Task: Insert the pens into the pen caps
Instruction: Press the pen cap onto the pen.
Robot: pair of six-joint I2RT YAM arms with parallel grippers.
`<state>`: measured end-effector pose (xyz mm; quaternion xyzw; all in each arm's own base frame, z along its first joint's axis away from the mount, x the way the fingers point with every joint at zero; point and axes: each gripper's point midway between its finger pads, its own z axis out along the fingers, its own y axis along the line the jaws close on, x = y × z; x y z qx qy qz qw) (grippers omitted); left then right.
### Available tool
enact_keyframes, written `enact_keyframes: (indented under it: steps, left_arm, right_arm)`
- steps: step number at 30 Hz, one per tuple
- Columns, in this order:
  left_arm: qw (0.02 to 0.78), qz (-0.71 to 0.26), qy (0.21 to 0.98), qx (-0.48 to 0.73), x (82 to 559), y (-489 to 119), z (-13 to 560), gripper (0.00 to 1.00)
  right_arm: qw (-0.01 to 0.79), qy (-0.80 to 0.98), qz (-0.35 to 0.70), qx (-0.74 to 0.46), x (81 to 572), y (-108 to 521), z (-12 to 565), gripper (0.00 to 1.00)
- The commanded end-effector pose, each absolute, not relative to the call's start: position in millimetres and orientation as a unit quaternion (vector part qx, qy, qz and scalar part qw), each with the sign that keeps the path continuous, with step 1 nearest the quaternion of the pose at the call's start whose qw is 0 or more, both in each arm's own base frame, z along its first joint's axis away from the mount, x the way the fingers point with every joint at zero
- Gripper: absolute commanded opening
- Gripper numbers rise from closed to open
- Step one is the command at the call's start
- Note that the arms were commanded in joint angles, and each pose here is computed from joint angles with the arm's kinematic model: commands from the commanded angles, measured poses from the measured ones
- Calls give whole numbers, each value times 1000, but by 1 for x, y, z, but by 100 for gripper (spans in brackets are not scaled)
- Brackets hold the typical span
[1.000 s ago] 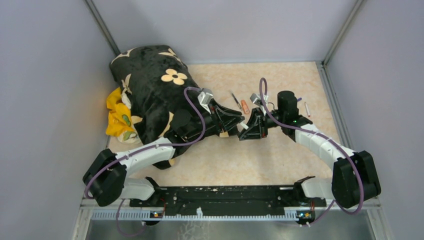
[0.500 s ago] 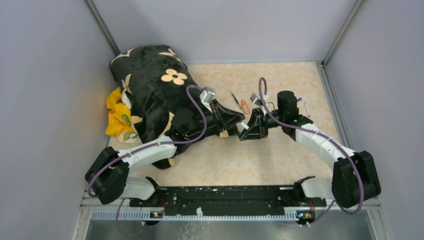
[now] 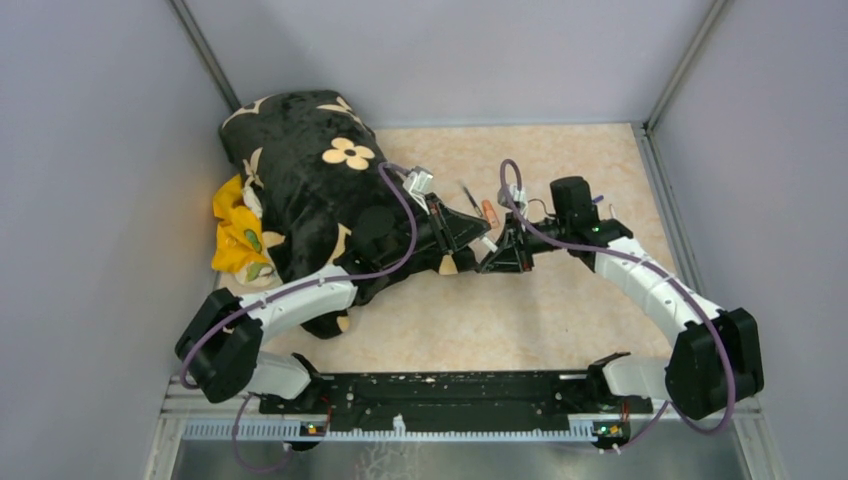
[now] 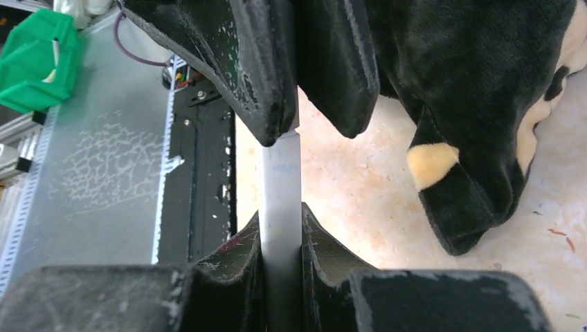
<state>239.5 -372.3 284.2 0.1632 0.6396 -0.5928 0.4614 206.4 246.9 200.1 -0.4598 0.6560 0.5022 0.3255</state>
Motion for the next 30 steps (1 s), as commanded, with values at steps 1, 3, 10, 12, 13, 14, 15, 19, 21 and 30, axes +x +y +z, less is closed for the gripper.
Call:
enact_keyframes:
  steps: [1, 3, 10, 12, 13, 14, 15, 19, 21, 30]
  left_arm:
    - [321, -628, 682, 194, 176, -396, 233, 0]
    - [307, -657, 655, 214, 162, -397, 237, 0]
    - [266, -663, 633, 298, 135, -395, 225, 0]
    - [260, -620, 676, 302, 141, -398, 204, 0]
    - [260, -600, 695, 300, 145, -398, 195, 0]
    - [253, -590, 706, 300, 145, -397, 188, 0]
    - [250, -588, 710, 296, 146, -396, 185, 0]
    - [239, -610, 710, 260, 144, -410, 189, 0]
    - [242, -618, 712, 231, 144, -419, 194, 0]
    - [195, -683, 634, 306, 96, -420, 213, 0]
  right_arm:
    - [392, 569, 534, -488, 220, 269, 262, 0]
    - [375, 534, 588, -479, 209, 268, 277, 0]
    - [380, 512, 634, -437, 207, 252, 299, 0]
    - [400, 529, 614, -428, 219, 252, 297, 0]
    - [408, 552, 593, -420, 227, 251, 291, 0]
    - [430, 565, 556, -432, 235, 250, 286, 0]
    - [434, 585, 528, -437, 239, 250, 280, 0]
    - [461, 615, 485, -418, 258, 246, 272, 0]
    - [470, 627, 465, -412, 265, 244, 268, 0]
    - [444, 521, 593, -424, 217, 240, 308, 0]
